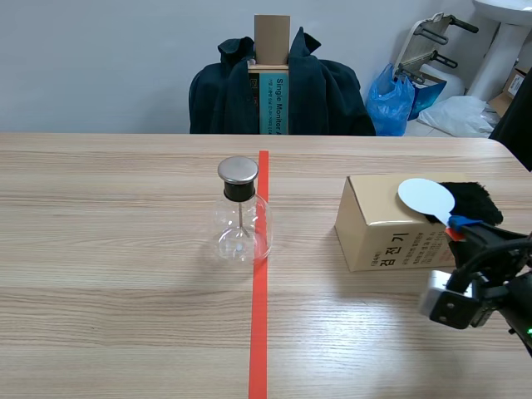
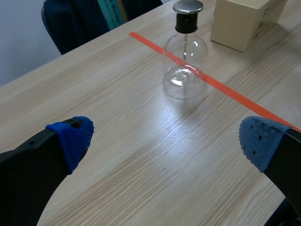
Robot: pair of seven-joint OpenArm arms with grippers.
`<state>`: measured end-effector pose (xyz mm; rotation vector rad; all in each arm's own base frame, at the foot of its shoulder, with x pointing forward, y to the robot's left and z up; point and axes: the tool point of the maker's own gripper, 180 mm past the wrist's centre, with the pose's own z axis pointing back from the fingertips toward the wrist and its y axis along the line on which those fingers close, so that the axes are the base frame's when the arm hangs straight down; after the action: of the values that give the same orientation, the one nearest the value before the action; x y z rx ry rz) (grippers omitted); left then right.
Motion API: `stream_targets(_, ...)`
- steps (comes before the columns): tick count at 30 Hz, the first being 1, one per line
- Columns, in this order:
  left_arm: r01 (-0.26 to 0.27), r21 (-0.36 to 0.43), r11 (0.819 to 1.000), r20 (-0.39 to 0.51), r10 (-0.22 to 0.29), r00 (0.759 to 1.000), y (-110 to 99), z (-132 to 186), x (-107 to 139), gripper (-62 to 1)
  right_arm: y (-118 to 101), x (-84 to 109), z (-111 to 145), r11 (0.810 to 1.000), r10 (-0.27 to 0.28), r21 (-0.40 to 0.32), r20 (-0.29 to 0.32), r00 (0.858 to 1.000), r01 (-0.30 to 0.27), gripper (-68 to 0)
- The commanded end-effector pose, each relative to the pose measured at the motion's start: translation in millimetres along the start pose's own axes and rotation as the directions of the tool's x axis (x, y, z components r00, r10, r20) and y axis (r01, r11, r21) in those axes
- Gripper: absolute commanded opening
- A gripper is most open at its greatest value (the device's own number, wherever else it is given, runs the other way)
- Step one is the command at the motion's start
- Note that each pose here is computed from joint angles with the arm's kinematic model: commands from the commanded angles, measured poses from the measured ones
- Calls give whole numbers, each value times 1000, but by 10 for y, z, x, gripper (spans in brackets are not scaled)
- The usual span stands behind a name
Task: Do the electroscope experiment.
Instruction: 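Rub the plate on the fur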
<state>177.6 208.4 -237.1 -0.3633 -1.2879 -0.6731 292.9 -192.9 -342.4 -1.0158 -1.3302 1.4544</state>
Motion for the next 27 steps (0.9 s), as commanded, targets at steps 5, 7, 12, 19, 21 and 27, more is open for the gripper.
stream_targets(5,-22,-15,1000,46,23,999,-26,-12,101,14,-122,-288,-20,1000,10,-24,-119,993,-13,-667)
stream_targets(7,-28,-18,999,51,29,998,-31,-11,111,14,-107,-17,-48,1000,8,-19,22,1000,-7,-667)
stream_targets(12,-30,-23,999,51,31,998,-39,-12,110,14,-121,-459,12,1000,1,-28,-223,975,-7,-667)
stream_targets(19,-38,-32,999,50,40,998,-72,-27,93,14,-83,-196,-43,1000,8,-13,-96,995,-9,-667)
stream_targets(21,-41,-40,998,50,43,998,-99,-44,85,14,-53,-491,31,1000,4,0,-258,966,-4,-667)
stream_targets(27,-36,-60,998,46,39,998,-149,-102,61,14,-5,-88,-11,1000,3,23,-33,999,-2,-667)
